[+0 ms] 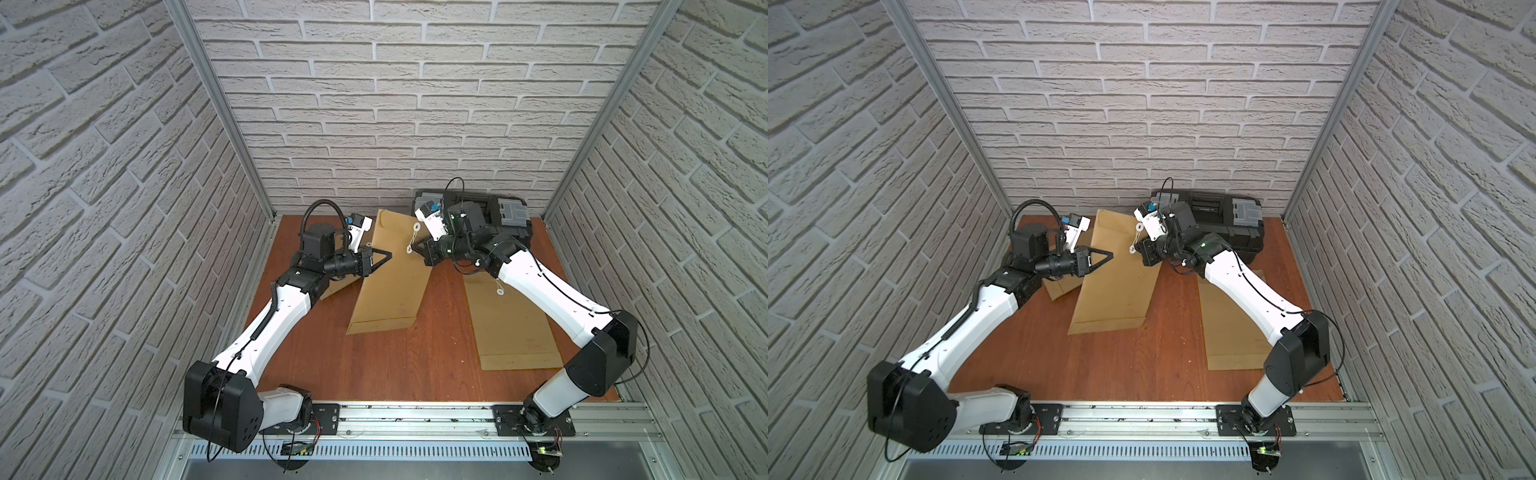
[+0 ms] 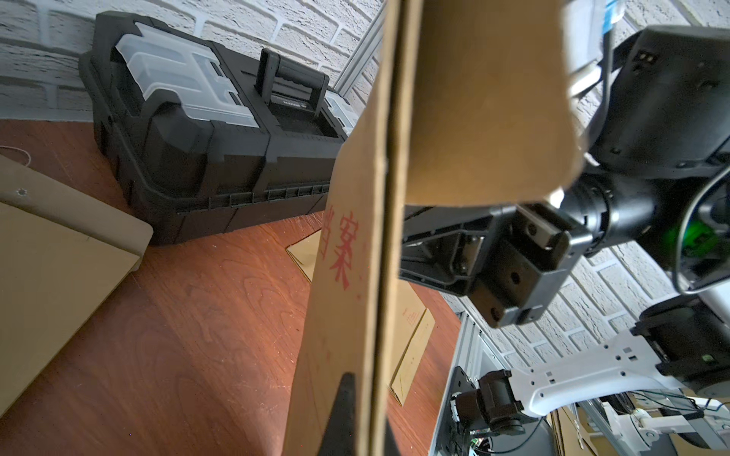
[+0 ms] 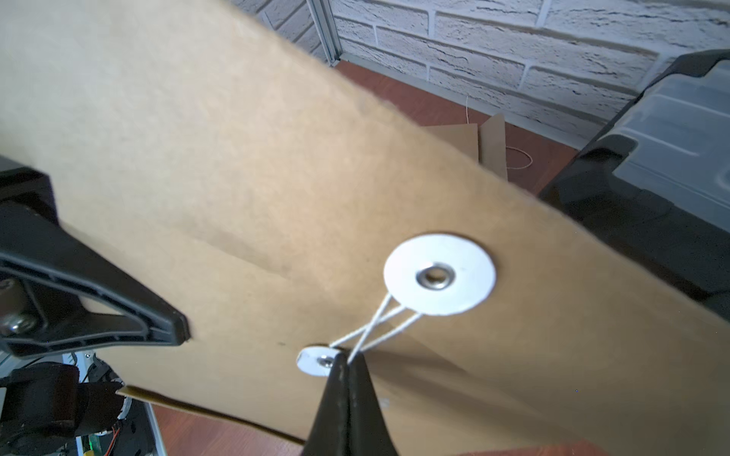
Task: Close the mouth of the file bag
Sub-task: Close the file bag.
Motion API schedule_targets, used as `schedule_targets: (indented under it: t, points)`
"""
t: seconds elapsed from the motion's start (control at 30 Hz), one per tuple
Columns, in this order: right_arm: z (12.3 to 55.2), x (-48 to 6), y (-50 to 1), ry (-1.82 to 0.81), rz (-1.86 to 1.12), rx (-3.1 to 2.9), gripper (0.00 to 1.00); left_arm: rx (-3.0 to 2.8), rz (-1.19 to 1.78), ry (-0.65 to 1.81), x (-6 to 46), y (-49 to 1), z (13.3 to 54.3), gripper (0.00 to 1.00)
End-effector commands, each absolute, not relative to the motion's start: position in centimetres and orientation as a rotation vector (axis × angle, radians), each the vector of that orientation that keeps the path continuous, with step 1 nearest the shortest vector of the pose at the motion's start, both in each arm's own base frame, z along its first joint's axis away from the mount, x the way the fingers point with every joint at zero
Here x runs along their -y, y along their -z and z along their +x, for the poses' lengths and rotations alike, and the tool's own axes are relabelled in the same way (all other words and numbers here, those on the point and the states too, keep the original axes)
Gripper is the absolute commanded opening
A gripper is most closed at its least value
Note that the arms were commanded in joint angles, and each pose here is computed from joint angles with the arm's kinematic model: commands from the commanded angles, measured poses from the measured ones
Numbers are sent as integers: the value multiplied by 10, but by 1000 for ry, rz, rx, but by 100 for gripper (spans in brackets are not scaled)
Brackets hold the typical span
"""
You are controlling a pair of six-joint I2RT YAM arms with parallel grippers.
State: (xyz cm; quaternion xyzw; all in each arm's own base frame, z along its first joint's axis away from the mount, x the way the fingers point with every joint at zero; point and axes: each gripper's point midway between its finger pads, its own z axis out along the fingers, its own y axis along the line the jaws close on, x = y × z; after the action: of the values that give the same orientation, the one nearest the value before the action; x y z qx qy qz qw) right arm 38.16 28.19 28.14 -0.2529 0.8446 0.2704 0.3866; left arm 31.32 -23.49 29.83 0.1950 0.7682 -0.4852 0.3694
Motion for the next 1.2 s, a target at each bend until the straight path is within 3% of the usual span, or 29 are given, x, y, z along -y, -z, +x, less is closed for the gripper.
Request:
schedule_targets:
  t: [0.0, 0.4, 0.77, 1.17]
  points:
    - [387, -287, -305, -757, -618, -2025, 4, -1817, 557, 1229, 235, -343, 310, 0]
    - [392, -287, -294, -843, -579, -1970, 12, -1815, 565, 1233, 236, -347, 307, 0]
    - [392, -287, -296, -859, -566, -1957, 3, -1820, 567, 1224, 236, -347, 307, 0]
    - [394, -258, -302, -882, -465, -2023, 3, -1812, 590, 1220, 231, -347, 303, 0]
